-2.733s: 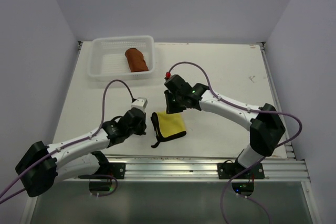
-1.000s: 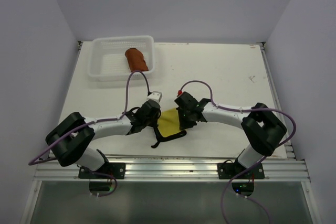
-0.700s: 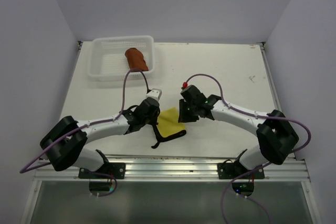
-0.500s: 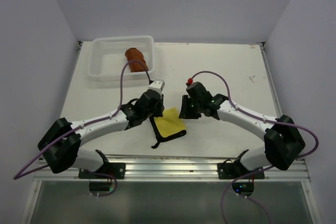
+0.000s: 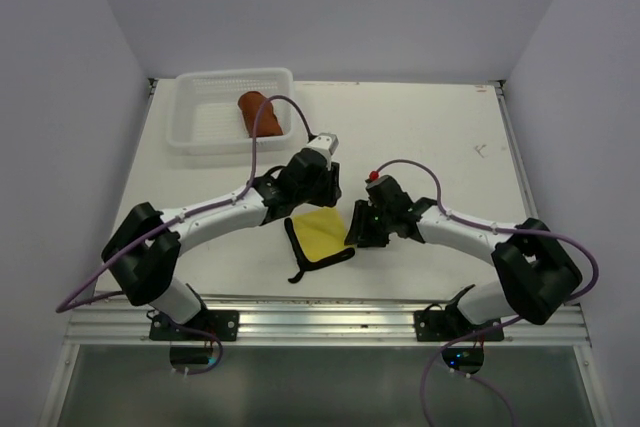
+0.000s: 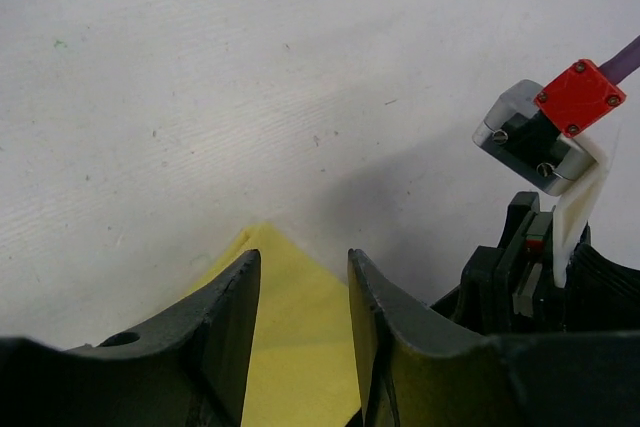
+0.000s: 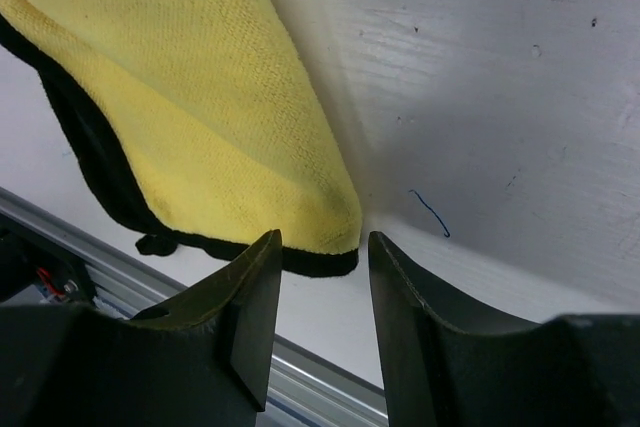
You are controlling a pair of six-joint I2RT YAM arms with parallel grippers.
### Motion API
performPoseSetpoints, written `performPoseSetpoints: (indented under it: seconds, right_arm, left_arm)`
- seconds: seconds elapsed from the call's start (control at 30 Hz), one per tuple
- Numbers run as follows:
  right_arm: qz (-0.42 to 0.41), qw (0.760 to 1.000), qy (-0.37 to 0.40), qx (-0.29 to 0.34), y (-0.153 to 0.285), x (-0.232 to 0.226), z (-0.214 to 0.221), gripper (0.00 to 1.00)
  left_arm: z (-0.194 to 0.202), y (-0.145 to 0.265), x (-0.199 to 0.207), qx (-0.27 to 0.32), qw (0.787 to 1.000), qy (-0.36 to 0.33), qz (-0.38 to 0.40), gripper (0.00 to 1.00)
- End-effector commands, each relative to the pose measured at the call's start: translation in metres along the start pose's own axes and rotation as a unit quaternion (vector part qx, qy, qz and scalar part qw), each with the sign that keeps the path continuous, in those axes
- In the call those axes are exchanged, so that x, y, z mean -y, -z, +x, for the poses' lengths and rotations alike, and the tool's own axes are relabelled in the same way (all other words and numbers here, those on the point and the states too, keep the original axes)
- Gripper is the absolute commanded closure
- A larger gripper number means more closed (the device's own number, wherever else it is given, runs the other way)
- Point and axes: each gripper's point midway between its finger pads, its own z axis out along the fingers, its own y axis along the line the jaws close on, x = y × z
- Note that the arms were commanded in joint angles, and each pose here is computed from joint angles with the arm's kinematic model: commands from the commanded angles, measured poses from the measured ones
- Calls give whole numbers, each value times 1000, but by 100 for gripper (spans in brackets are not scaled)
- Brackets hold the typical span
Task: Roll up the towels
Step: Fold the towel, then roll the towel
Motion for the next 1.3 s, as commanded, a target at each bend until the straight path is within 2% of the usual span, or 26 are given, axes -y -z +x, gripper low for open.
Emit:
performPoseSetpoints:
  seconds: [0.0, 0.23, 0.33, 0.4, 0.5, 0.8, 1.07, 1.27]
  right_arm:
    - [-44, 999, -14, 3, -3, -12, 1, 57]
    - [-38, 999, -29, -3, -18, 2, 12, 63]
    - [-44, 998, -33, -7, -26, 4, 16, 73]
    - [-45, 998, -36, -10, -29, 6, 19, 81]
    - [-51, 998, -34, -2, -33, 5, 16, 87]
    - [-58, 997, -40, 6, -37, 8, 18, 94]
    - [-62, 997, -45, 10, -39, 11, 20, 97]
    - [-58, 997, -41, 13, -39, 14, 21, 98]
  left_arm:
    - [-9, -3, 11, -9, 1000, 15, 15, 55]
    - [11, -11, 10, -53, 998, 39, 1, 55]
    - [15, -14, 10, -68, 996, 50, -5, 54]
    - [18, -15, 9, -74, 995, 59, -10, 50]
    - [22, -19, 12, -87, 994, 67, -8, 50]
    - [46, -33, -24, -121, 986, 52, -101, 50]
    - [39, -51, -28, -114, 984, 47, -128, 50]
    - [53, -68, -37, -138, 978, 29, -154, 53]
